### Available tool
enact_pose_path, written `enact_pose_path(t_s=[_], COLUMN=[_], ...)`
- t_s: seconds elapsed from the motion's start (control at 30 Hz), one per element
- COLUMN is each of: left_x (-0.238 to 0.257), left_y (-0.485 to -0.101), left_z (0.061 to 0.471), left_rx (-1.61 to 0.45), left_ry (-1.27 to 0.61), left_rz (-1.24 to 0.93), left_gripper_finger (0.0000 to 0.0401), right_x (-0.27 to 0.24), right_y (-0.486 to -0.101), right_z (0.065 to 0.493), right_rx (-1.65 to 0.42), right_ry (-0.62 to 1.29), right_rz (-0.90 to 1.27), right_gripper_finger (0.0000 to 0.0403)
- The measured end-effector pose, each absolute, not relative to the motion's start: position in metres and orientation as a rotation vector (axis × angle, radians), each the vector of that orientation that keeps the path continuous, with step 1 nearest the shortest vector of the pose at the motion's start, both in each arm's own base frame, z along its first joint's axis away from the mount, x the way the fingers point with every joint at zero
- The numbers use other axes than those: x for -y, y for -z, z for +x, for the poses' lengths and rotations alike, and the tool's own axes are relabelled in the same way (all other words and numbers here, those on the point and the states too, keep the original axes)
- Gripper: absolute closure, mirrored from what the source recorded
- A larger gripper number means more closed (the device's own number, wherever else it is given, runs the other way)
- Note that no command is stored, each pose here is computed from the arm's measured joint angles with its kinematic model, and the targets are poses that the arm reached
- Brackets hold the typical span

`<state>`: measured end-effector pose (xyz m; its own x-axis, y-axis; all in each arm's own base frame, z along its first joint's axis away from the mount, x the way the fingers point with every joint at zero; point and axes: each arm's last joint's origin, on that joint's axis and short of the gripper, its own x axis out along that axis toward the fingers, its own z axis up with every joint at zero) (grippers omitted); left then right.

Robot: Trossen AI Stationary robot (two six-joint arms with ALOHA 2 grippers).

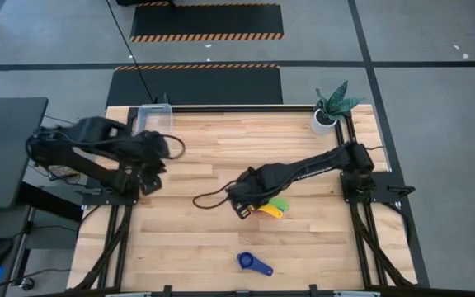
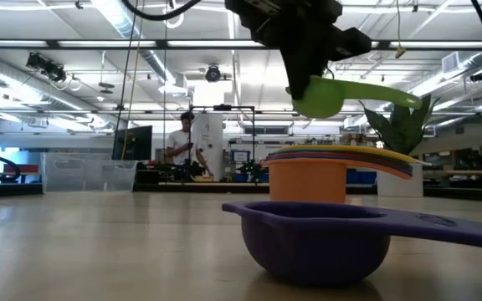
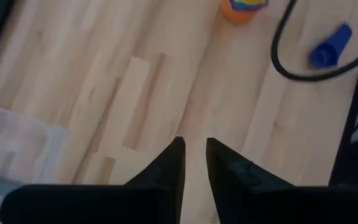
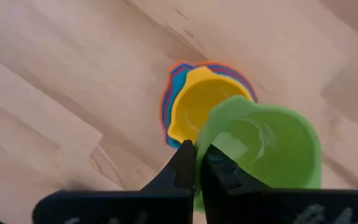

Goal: Nest measuring cups in basket
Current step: Stack the green measuring cup on top of the yellow measuring cup

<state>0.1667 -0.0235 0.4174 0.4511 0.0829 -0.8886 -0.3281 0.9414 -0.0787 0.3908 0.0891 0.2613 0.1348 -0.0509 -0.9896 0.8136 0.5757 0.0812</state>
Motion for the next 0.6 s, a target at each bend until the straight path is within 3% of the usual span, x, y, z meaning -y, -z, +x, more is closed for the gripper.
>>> enact_pose_path(t_s=[0.33,0.6], left_x=[0.013,0.011], left_y=[-0.436,-0.438], left_z=[0.118,0.11], left_rx=[-0.923,-0.91], left_ry=[-0.256,-0.239], left_rz=[-0.171,-0.127], left_gripper_finger=[0.0331,0.0331], right_x=[-0.095,-0.089], right_y=[-0.257,-0.257], right_z=[0.396,0.398], right_rx=[-1.203,-1.219], right_ry=[0.808,0.805], right_rz=[0.868,0.881], right_gripper_finger=[0.0393,0.0393])
